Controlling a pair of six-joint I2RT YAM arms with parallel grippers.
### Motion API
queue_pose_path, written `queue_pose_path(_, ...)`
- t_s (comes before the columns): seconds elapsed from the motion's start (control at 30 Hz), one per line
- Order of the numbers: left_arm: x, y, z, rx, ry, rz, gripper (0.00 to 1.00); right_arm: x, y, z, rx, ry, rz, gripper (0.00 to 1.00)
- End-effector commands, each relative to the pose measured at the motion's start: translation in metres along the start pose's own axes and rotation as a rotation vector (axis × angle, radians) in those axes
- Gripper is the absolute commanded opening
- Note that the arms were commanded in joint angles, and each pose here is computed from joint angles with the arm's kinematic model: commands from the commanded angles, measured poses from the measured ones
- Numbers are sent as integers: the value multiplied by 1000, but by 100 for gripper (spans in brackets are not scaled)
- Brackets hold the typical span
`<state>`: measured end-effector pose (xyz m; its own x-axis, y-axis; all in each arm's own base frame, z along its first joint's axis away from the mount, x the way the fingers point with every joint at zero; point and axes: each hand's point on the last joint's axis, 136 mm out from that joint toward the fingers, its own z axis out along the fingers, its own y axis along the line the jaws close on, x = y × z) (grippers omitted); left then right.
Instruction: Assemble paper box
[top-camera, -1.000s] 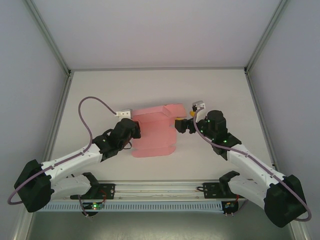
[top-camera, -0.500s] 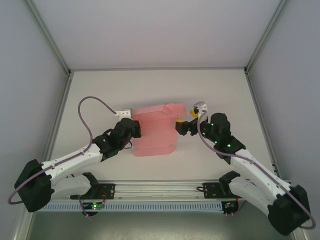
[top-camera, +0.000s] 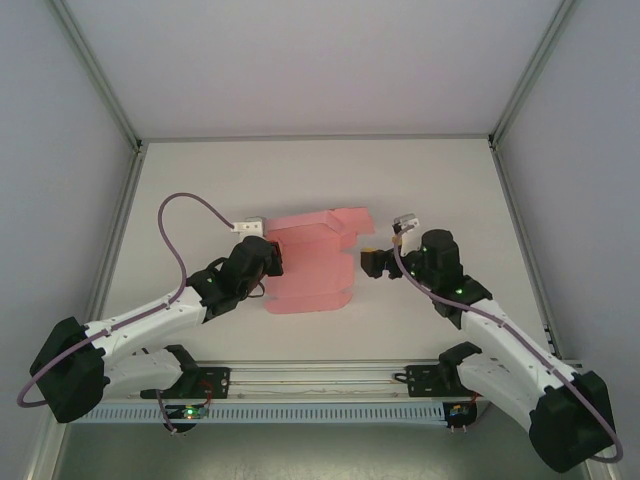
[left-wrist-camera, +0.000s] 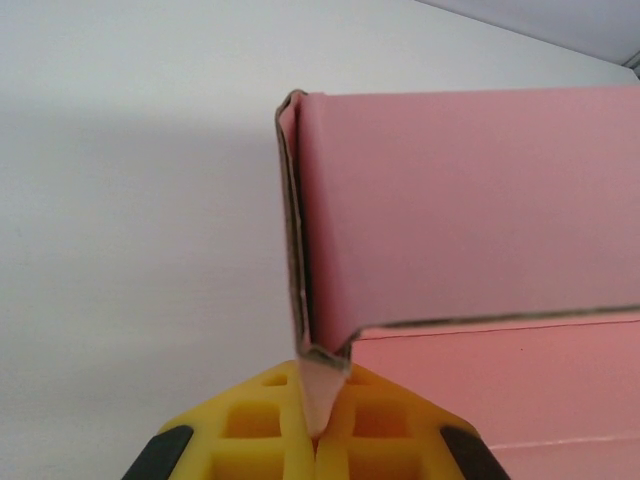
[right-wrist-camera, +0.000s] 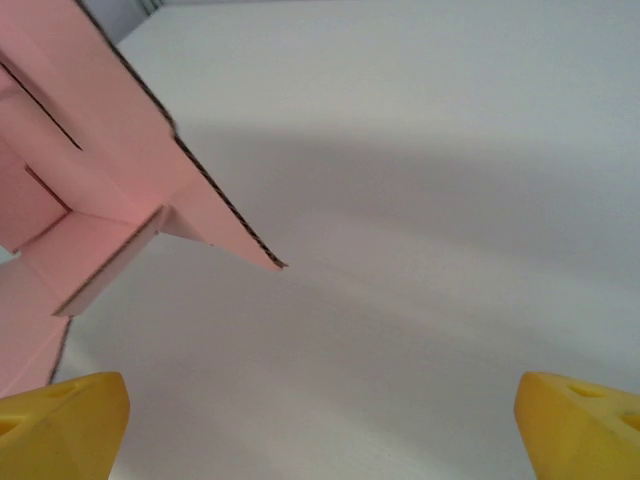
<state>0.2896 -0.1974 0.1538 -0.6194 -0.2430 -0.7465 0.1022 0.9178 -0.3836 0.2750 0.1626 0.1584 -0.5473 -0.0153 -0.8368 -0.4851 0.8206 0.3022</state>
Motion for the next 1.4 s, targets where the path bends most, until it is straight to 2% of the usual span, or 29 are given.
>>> queue_pose_path(0.0,-9,-9,-2,35,-17,17,0,-36,15,4,-71,-72,-52,98)
queue_pose_path(0.2,-7,-16,0,62,-2,32,0,-58,37,25,-184,-91,-87,98)
queue_pose_path(0.4,-7,-19,4,74,-4,8,0,-48,62,50,-254,-45,-122,98)
queue_pose_path(0.5,-9,-20,4,74,-9,-12,0,-32,70,61,-230,-7,-167,98)
queue_pose_path(0.63,-11,-15,3,47,-12,-22,0,-25,53,63,-91,11,-188,98)
queue_pose_path(0.73,-10,-2,2,-25,-16,-24,0,-36,43,46,-23,-26,-206,98)
queue_pose_path(0.87,-6,14,1,-94,-13,-20,0,-50,38,5,-17,-109,-228,98)
queue_pose_path(0.97,-5,18,-1,-106,-8,-14,0,-61,21,-28,11,-183,-193,98)
queue_pose_path(1.1,-4,19,-4,-99,4,0,0,-82,-17,-65,133,-315,-114,98)
queue_pose_path(1.17,-3,17,-6,-79,4,3,0,-88,-33,-70,141,-318,-58,98)
queue_pose_path(1.23,-2,12,-7,-47,7,10,0,-91,-42,-62,97,-280,10,92)
queue_pose_path(1.3,-2,8,-9,-19,5,16,0,-90,-36,-45,-7,-215,24,84)
queue_pose_path(1.37,-4,6,-11,-1,-1,17,0,-88,-13,-27,-197,-162,-5,77)
